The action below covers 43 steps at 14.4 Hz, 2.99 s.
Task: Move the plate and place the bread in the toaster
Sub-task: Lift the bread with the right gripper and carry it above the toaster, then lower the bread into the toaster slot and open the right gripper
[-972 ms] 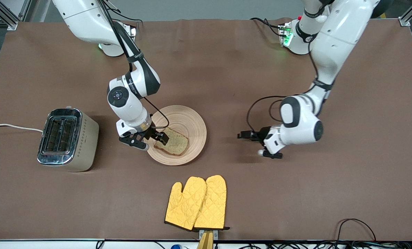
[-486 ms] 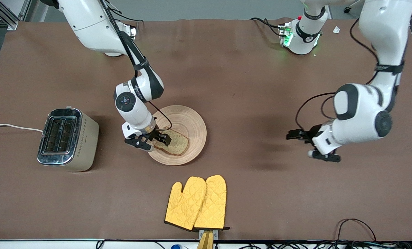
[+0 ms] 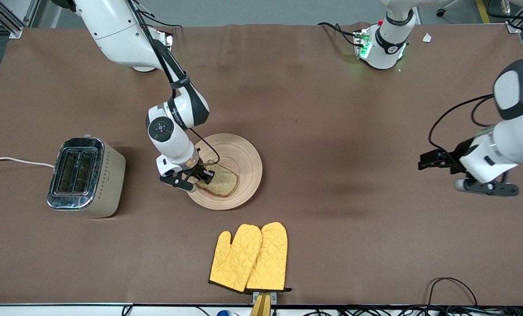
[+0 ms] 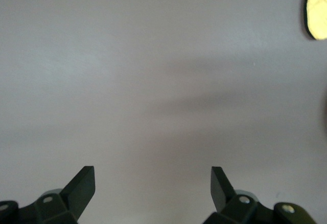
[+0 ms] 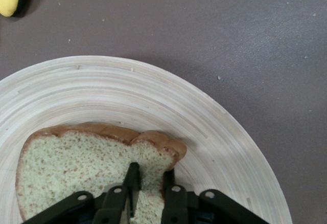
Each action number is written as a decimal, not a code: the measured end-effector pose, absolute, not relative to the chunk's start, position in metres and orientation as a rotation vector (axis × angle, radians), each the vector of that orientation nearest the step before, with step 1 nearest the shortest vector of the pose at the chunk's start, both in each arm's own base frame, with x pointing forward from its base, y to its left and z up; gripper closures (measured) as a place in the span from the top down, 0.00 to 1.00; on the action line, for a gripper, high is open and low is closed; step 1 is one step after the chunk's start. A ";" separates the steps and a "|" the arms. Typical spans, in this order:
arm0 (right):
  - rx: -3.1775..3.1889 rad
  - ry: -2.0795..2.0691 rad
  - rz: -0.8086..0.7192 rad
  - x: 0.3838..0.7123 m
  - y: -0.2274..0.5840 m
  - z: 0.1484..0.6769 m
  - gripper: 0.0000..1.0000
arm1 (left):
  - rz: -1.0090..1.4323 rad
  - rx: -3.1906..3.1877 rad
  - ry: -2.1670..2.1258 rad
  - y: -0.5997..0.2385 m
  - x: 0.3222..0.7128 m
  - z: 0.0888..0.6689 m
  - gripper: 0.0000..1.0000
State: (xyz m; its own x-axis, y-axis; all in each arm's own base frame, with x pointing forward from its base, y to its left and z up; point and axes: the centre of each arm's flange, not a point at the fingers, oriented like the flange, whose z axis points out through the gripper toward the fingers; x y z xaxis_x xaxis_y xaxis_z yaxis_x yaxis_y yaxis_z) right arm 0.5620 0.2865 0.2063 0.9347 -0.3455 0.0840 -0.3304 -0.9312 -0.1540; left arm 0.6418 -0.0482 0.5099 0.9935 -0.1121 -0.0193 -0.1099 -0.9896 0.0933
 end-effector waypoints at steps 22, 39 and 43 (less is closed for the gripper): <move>-4.043 -0.117 0.382 0.604 0.137 0.427 0.11 | -0.076 3.143 0.048 -0.049 0.591 0.624 1.00; -4.223 -0.005 0.355 0.637 0.093 0.330 0.15 | -0.082 3.131 0.066 -0.044 0.591 0.625 1.00; -4.201 0.048 0.334 0.640 0.095 0.335 0.25 | -0.082 3.131 0.067 -0.043 0.591 0.625 1.00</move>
